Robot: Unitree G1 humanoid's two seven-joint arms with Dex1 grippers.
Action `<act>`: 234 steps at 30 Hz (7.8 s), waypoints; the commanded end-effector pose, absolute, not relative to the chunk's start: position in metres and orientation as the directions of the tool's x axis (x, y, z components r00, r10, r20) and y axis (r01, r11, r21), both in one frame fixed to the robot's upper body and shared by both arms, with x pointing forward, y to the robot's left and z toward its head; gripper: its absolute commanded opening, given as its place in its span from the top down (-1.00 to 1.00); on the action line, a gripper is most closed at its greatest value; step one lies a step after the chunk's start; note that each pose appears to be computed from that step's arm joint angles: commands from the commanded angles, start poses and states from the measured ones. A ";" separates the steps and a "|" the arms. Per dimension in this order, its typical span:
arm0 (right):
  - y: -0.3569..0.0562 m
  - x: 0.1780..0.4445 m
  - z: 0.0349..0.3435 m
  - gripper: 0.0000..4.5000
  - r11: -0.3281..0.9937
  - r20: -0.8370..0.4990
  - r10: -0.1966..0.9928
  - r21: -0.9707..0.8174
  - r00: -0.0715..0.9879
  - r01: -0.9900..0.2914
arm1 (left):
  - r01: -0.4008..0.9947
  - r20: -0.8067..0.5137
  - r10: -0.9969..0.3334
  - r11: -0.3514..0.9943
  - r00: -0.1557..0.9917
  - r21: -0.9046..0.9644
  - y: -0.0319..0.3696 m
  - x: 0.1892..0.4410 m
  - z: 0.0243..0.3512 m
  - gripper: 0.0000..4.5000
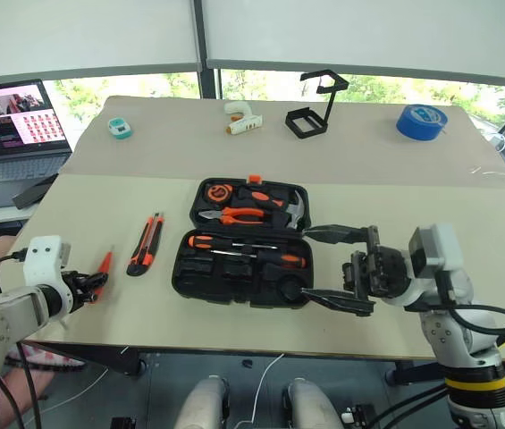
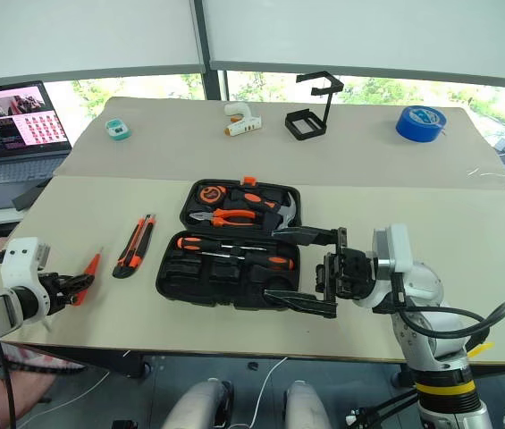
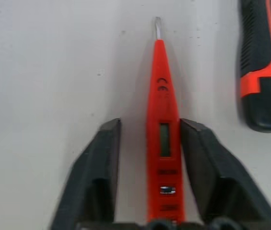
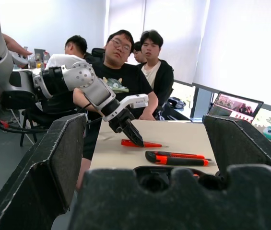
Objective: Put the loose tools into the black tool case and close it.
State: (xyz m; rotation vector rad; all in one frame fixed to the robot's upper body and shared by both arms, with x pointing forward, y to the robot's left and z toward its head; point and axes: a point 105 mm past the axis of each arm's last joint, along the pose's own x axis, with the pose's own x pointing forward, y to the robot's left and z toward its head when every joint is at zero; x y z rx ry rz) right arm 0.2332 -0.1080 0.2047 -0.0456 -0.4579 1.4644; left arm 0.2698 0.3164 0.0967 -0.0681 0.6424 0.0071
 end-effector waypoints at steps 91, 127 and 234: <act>-0.163 0.249 0.183 -1.00 0.390 0.097 0.921 -0.224 0.378 -0.893 | 0.942 -0.417 -0.857 0.204 0.304 0.267 0.146 0.326 0.097 0.99; -0.168 0.250 0.164 -1.00 0.381 0.235 0.917 -0.270 0.323 -0.885 | 0.093 -0.142 -0.076 0.988 0.987 0.121 0.328 0.197 0.131 -0.98; -0.159 0.234 0.161 -1.00 0.391 0.127 0.920 -0.232 0.370 -0.891 | 0.975 -0.521 -0.824 0.206 0.222 0.089 0.119 0.295 0.065 0.97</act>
